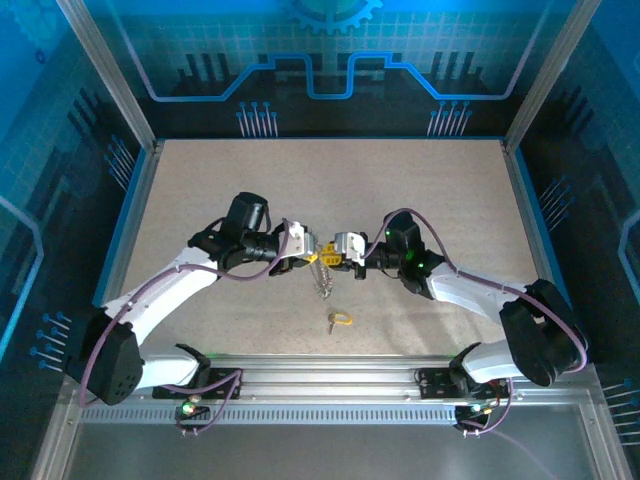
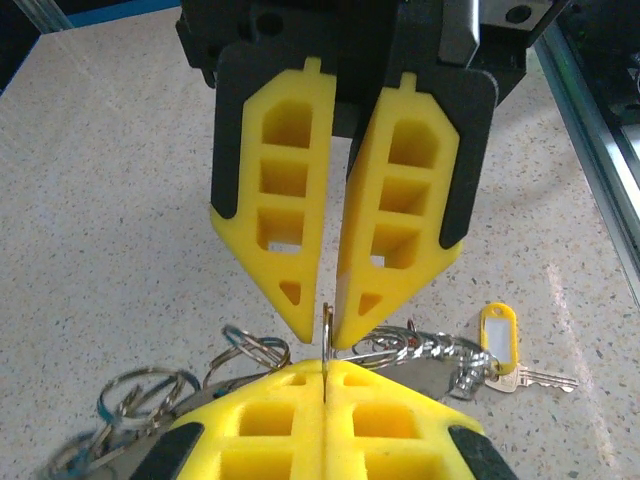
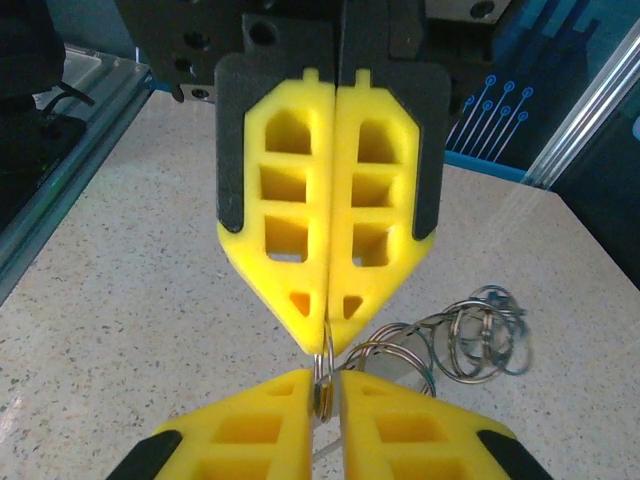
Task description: Put the keys on the keyring
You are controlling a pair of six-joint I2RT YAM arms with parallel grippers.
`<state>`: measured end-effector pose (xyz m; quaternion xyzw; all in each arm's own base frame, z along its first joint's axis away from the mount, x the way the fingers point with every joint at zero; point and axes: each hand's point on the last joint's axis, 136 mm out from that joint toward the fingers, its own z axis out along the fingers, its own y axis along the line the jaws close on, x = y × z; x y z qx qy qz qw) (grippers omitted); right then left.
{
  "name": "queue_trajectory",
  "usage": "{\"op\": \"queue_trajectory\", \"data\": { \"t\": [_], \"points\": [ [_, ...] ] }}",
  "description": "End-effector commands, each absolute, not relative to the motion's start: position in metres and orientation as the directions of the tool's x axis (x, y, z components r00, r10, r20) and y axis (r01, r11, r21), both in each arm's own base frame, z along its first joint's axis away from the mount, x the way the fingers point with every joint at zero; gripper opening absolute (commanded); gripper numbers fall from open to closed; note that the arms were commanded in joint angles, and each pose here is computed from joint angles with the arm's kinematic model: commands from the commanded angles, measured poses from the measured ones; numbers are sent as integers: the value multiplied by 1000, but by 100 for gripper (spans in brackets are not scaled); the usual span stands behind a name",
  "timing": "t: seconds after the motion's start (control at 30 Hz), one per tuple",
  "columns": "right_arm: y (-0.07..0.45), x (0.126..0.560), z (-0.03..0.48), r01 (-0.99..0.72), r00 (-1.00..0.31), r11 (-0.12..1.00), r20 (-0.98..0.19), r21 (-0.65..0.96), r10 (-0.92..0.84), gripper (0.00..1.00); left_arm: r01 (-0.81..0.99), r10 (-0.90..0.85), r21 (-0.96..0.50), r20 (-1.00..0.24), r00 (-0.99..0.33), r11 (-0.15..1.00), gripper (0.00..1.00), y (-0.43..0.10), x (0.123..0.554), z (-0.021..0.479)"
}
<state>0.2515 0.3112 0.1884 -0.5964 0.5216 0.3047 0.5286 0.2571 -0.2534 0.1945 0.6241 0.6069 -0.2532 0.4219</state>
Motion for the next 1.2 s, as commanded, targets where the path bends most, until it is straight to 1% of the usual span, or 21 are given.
{"op": "queue_trajectory", "data": {
  "t": [0.0,0.03,0.1,0.13,0.23,0.3,0.47,0.6,0.7,0.8,0.9,1.03,1.17],
  "points": [
    [312,260,190,-940,272,113,-908,-321,-319,16,970,521,239,-834,179,49,0,-260,254,206],
    [313,260,190,-941,270,111,-908,-319,-321,14,970,519,239,-835,182,44,0,-261,253,207],
    [314,259,189,-942,269,107,-908,-317,-320,0,971,507,236,-841,189,29,0,-262,250,208],
    [314,258,190,-941,272,110,-910,-319,-312,0,972,496,236,-846,196,20,0,-263,247,208],
    [313,258,198,-933,289,134,-918,-334,-271,0,971,468,237,-860,202,18,15,-264,244,210],
    [310,255,205,-929,307,138,-924,-343,-228,0,972,452,235,-869,200,21,15,-263,242,210],
    [303,249,221,-925,327,150,-932,-349,-155,0,986,394,166,-908,146,17,16,-258,239,212],
    [298,247,233,-921,337,166,-934,-353,-119,0,985,366,170,-919,148,28,19,-259,239,213],
    [297,246,239,-921,341,165,-935,-353,-101,0,985,337,169,-930,146,40,23,-260,239,215],
    [298,243,241,-924,340,156,-936,-350,-87,0,988,294,150,-947,131,42,24,-263,240,219],
    [300,242,240,-925,340,148,-937,-349,-82,0,986,237,151,-963,129,75,24,-266,246,225],
    [300,241,240,-925,341,146,-936,-350,-84,0,979,172,161,-975,139,122,31,-268,253,234],
    [299,238,241,-925,343,142,-936,-352,-83,0,980,157,152,-979,132,126,31,-269,255,236]
  ]
}}
